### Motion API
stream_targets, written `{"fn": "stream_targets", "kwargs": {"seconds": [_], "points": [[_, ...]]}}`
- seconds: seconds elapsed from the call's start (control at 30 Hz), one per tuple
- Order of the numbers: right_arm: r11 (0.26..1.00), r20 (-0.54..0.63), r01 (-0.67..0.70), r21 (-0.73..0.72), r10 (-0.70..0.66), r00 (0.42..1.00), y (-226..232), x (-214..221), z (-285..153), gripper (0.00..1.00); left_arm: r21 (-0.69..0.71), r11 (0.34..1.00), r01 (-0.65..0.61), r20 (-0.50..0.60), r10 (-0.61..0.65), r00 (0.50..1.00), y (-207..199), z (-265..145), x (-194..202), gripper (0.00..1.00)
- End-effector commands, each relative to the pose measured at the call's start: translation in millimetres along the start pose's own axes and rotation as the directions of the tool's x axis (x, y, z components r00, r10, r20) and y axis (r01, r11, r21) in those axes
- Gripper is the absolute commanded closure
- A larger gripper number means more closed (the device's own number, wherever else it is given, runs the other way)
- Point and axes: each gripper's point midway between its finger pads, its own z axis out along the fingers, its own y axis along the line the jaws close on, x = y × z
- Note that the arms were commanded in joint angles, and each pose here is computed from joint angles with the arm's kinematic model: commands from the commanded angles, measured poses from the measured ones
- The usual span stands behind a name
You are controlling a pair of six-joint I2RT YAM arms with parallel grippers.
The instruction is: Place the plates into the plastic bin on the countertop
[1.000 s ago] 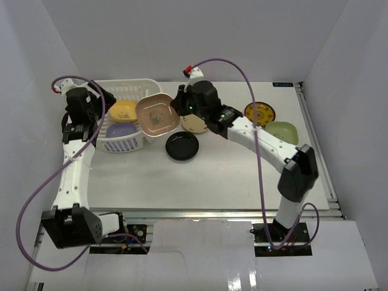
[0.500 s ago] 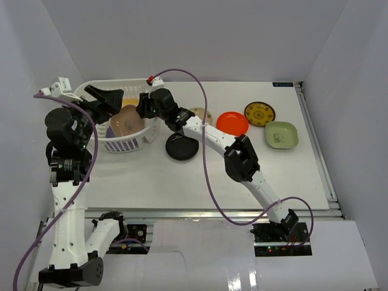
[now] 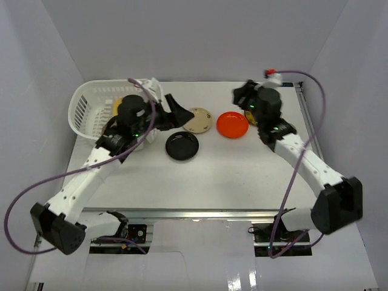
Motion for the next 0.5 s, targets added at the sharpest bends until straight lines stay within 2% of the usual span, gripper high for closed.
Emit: {"fn": "stream_targets", "kwargs": {"seconds": [0.0,0.03,0.07,0.1,0.13,0.2,0.23,0.3,0.43,0.47], "points": [[0.893,0.118,-0.138,0.429,0.097,0.988,-170.2,8.0,-63.3,0.43,-0.070,0.997,-0.036,-0.101,0.029,0.994,4.4,49.7,54.7,0.05],[0.846,0.067,-0.135,0.516,0.117,0.991,-211.9,48.4,-89.1,0.40,-0.075,0.996,-0.044,-0.113,0.035,0.993,4.4,60.6,64.4,0.07],[0.785,0.116,-0.187,0.591,0.147,0.982,-256.6,45.3,-114.1,0.34,-0.105,0.992,-0.065,-0.123,0.052,0.991,6.4,70.7,77.1,0.08],[0.760,0.147,-0.212,0.614,0.153,0.977,-273.5,43.3,-133.1,0.31,-0.162,0.984,-0.080,-0.151,0.055,0.987,21.5,88.9,94.5,0.08],[0.685,0.169,-0.241,0.687,0.173,0.970,-313.0,54.2,-160.6,0.28,-0.178,0.980,-0.085,-0.162,0.056,0.985,25.8,98.0,103.1,0.09],[0.658,0.164,-0.263,0.705,0.210,0.964,-331.8,65.3,-175.9,0.25,-0.226,0.969,-0.102,-0.215,0.052,0.975,43.2,122.3,135.5,0.10],[0.617,0.180,-0.282,0.735,0.224,0.958,-349.5,69.7,-189.1,0.25,-0.232,0.967,-0.101,-0.218,0.050,0.975,44.5,132.1,141.0,0.11],[0.590,0.156,-0.283,0.756,0.258,0.953,-362.9,83.1,-191.6,0.24,-0.252,0.962,-0.101,-0.243,0.038,0.969,51.5,147.9,157.4,0.11],[0.559,0.123,-0.312,0.769,0.350,0.929,-380.6,109.1,-181.6,0.24,-0.300,0.947,-0.116,-0.287,0.027,0.958,77.2,185.5,189.2,0.11],[0.586,0.136,-0.337,0.737,0.360,0.923,-379.4,107.4,-172.5,0.24,-0.297,0.948,-0.115,-0.274,0.031,0.961,74.1,194.4,184.8,0.11]]}}
